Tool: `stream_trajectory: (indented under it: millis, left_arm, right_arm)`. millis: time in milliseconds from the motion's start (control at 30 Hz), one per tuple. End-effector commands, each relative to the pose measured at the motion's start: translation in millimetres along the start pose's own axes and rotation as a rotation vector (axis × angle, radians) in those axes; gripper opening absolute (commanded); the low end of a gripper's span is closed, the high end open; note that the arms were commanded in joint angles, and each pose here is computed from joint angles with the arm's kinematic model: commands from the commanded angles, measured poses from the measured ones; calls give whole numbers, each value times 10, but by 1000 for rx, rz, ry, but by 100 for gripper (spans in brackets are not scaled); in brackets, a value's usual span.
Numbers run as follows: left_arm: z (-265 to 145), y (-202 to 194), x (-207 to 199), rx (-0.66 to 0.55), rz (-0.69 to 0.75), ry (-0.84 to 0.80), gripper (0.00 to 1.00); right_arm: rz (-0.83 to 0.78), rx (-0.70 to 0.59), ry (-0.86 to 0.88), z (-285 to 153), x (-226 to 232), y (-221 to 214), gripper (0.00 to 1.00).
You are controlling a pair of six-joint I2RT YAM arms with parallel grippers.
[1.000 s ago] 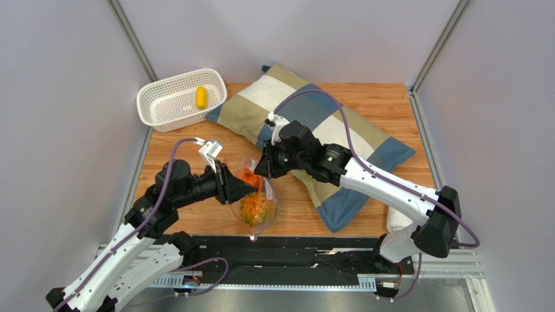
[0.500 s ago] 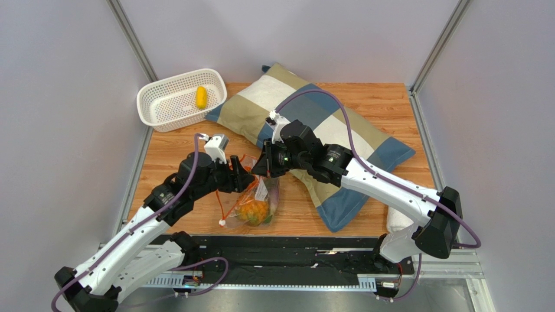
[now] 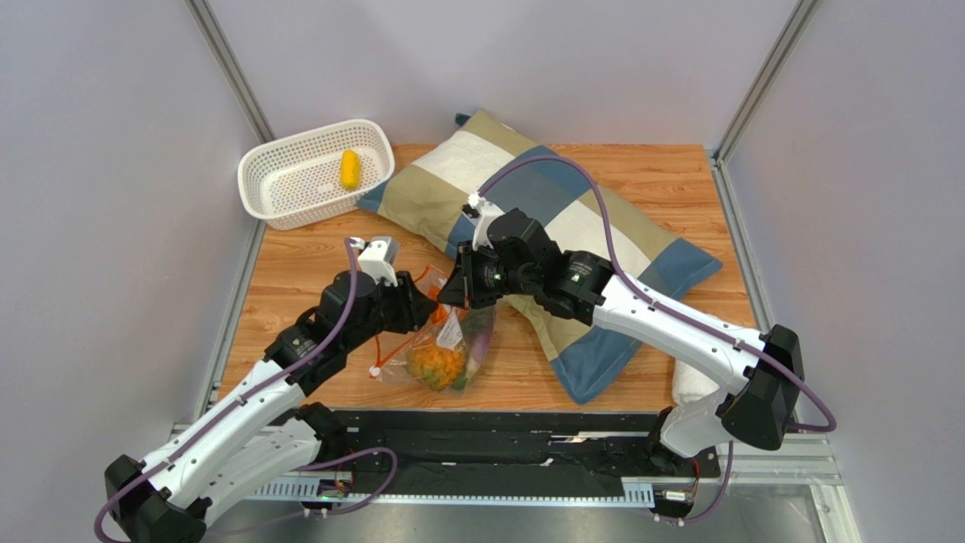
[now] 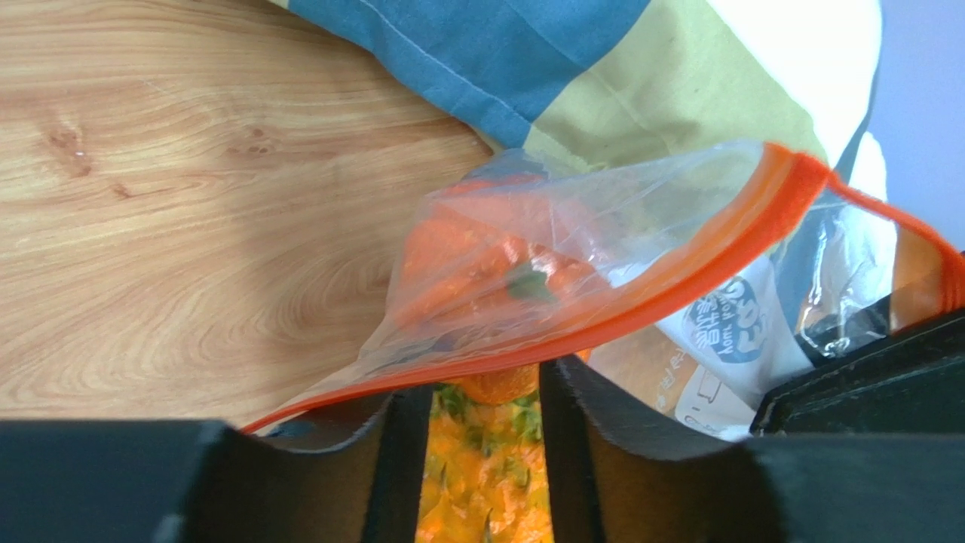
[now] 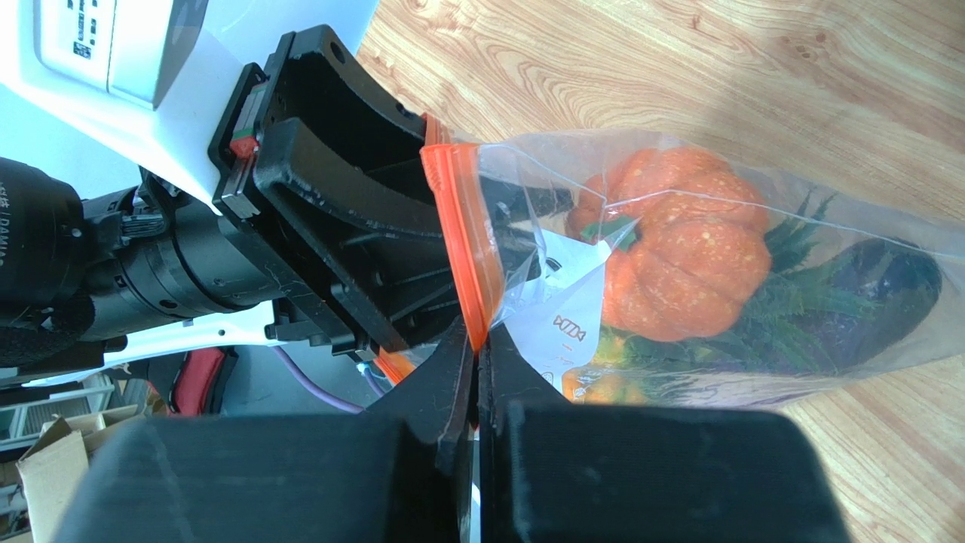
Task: Open the zip-top bag and remove the fake food
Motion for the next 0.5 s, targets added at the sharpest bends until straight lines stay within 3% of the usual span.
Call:
stream_trajectory:
  millis: [0, 167, 267, 467]
  left_arm:
    - [13, 168, -106, -88, 6, -56, 46]
    - [75, 240, -177, -95, 4, -86, 36]
    - [121, 241, -163, -102, 9, -77, 42]
    - [117, 279, -220, -121, 17, -106, 43]
  right_arm:
    - [-29, -43, 95, -108, 218, 102, 0]
    - [-34, -38, 93, -92, 212, 91, 0]
    - [-35, -35, 103, -94, 225, 90, 0]
    - [-40, -24, 101, -81, 226, 80, 0]
Point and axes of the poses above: each gripper's point midway between its finger pads, its own z axis out along the fingers, its own x axis along the line the jaws close on, y = z × x, the point moved 6 cm from there along -z, back along the fingers, and after that the axes turned 4 degrees about z, right-handed, at the moved point
